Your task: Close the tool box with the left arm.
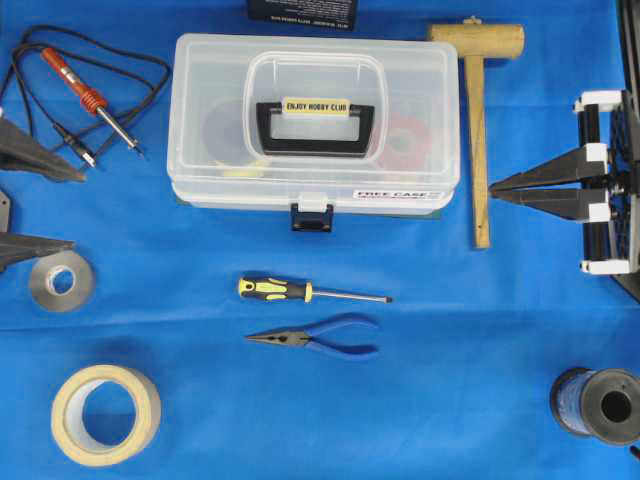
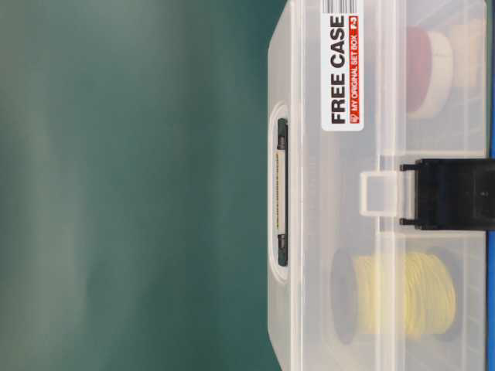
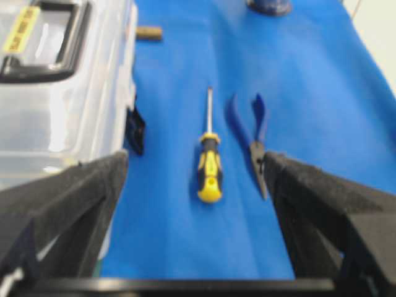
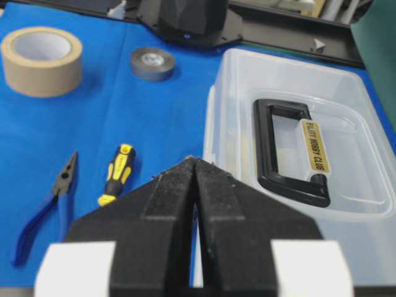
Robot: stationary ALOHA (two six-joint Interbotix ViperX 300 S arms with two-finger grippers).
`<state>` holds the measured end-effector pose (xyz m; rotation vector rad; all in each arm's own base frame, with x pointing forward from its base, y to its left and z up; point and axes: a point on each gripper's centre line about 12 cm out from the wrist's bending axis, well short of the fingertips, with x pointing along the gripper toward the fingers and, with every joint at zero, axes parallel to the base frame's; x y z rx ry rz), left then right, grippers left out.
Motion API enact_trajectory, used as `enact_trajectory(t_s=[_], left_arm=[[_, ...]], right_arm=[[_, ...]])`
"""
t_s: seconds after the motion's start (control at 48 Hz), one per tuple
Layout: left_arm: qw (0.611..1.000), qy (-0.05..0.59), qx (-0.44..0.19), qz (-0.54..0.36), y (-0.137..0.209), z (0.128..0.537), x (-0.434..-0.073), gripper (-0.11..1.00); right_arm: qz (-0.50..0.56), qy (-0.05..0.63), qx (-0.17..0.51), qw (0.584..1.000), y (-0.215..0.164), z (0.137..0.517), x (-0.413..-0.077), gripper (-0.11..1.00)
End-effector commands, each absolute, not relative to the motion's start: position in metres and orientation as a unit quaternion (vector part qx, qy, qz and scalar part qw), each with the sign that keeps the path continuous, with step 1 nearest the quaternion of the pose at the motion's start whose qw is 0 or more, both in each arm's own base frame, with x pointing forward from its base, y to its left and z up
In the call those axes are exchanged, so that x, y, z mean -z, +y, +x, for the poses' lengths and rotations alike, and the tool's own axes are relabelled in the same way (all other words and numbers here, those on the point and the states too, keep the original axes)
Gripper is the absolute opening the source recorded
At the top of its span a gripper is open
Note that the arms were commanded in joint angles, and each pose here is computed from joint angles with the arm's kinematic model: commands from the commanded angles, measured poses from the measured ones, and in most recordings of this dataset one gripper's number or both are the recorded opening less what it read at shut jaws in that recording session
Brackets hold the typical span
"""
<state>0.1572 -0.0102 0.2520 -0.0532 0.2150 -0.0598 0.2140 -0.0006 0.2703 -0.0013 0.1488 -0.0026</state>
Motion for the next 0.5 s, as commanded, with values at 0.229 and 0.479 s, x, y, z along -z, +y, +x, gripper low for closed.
enact_trajectory(t_s=[0.229, 0.479], left_arm=[[0.996, 0.086, 0.033, -0.003, -0.010, 0.147, -0.223, 0.87], [0.996, 0.084, 0.032, -0.001, -0.009, 0.147, -0.221, 0.87]], right_arm=[[0.001, 0.072, 0.001, 0.997, -0.001, 0.216, -0.272, 0.00], [0.001, 0.073, 0.001, 0.997, 0.000, 0.216, -0.271, 0.00]])
